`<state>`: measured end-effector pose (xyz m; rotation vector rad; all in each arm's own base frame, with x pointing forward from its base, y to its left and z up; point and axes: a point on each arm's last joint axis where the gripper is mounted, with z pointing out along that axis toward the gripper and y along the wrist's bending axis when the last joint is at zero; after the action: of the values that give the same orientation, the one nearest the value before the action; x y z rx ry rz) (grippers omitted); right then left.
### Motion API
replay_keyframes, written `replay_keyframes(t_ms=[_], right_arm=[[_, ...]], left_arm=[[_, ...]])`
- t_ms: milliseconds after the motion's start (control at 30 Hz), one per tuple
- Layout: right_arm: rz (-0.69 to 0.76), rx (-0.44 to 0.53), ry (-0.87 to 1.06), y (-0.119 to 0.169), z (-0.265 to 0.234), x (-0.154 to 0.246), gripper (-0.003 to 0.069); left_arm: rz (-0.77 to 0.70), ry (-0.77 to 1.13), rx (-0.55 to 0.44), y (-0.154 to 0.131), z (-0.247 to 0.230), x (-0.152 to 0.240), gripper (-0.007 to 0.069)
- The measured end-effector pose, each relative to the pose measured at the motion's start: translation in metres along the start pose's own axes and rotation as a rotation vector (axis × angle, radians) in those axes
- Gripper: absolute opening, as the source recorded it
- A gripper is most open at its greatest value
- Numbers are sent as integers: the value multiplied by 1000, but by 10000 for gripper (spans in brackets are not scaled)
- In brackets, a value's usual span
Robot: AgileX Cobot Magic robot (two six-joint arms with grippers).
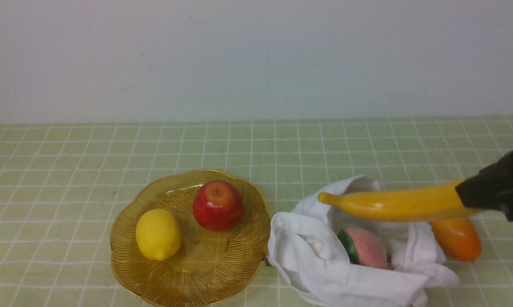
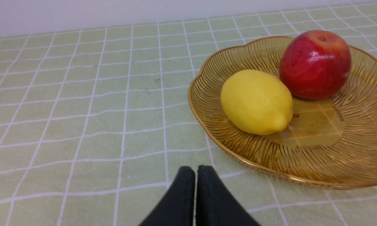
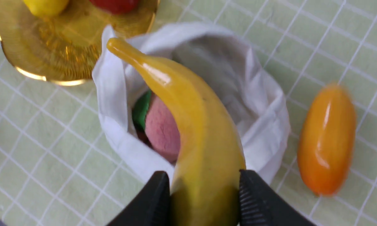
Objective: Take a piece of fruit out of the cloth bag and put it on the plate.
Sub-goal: Use the right arm to put the banana into the empty plate on the right
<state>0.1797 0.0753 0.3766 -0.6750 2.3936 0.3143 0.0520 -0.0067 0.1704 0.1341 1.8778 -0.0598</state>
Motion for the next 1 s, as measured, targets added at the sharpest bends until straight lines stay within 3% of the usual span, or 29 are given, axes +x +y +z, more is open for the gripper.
replay_keyframes(t_ms=[133, 367, 533, 767, 1000], right_arm=[[-2, -37, -97, 4, -8, -12, 263], [-6, -299, -169, 19, 19, -35, 263], [-95, -401, -148, 33, 60, -48, 263], [-267, -438, -53, 71, 130, -64, 263], [-323, -429, 9, 92, 190, -79, 263]], left_arm=[[0, 0, 0, 0, 0, 0, -8], [0, 0, 0, 0, 0, 0, -8], [0, 0, 0, 0, 0, 0, -8], [0, 0, 0, 0, 0, 0, -8], [0, 0, 0, 0, 0, 0, -8]])
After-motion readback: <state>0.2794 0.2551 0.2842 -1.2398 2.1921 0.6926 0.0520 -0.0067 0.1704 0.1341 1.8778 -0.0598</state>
